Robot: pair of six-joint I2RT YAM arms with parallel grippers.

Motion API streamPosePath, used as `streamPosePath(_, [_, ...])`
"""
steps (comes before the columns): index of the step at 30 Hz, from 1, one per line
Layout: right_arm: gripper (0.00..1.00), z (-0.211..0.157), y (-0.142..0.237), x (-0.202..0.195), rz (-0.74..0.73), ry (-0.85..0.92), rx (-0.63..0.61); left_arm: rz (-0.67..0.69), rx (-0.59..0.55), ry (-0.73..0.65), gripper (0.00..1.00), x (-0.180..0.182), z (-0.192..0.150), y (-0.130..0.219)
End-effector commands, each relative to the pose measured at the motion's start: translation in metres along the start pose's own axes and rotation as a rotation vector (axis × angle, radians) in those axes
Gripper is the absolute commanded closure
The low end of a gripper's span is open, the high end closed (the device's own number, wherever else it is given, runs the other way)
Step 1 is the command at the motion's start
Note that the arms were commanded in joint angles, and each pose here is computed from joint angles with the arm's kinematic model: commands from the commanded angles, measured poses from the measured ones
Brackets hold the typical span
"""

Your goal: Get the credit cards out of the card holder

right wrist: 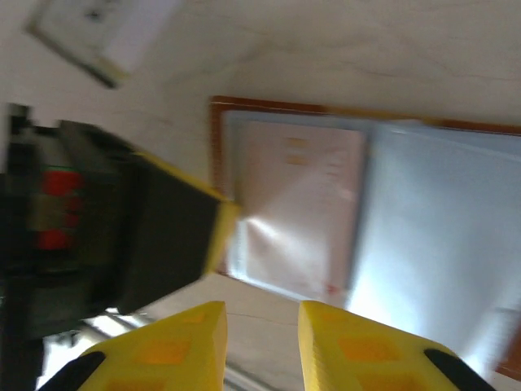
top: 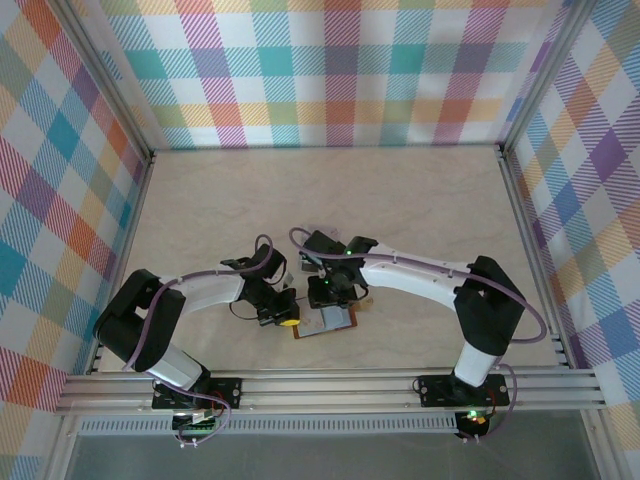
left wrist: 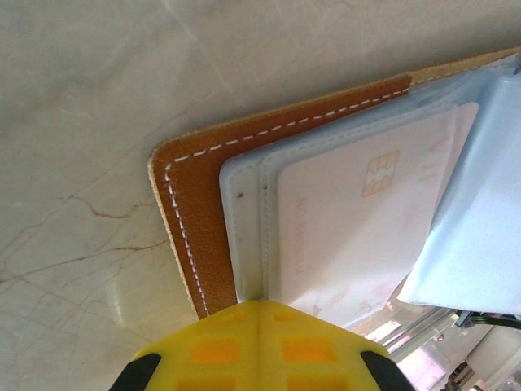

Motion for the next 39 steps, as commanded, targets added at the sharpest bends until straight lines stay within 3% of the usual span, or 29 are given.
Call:
streamPosePath(1, [0.71,0.002,-0.020,0.005,0.136,-0.029,0.063,0.118,-0.004,0.022,1.00,0.016,-0.004,-0.001])
streamPosePath(10, [0.73,-0.010,-0.032,-0.052,-0.033,-0.147,0.078,0.130,-0.026,0.001,1.00,0.012,-0.006,0.009])
streamPosePath(17, [0.75,-0.014,-0.036,-0.071,-0.052,-0.185,0.101,0.127,-0.053,-0.012,0.99,0.004,-0.005,0.019])
streamPosePath(24, [0.75,0.002,-0.019,-0.046,0.098,-0.146,0.037,0.120,-0.067,-0.008,1.00,0.006,-0.005,0.018])
streamPosePath(29, [0.75,0.012,-0.027,-0.031,0.238,-0.135,0.064,0.128,-0.060,0.000,1.00,0.010,-0.004,0.013])
streamPosePath(39, [0.76,0.015,-0.053,-0.032,0.291,-0.147,0.124,0.176,-0.073,0.003,1.00,0.017,-0.004,0.012])
Point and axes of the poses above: each hand's point on the last joint's axis, 136 mm out from that joint toward the fingers, its own y axis back along the fingers, its own x axis along the line the jaws close on, z = x × y, the point moved 8 cm from there along y, back along the fingers, and after that the axes turned 7 degrees about y, right-handed, at the moved point
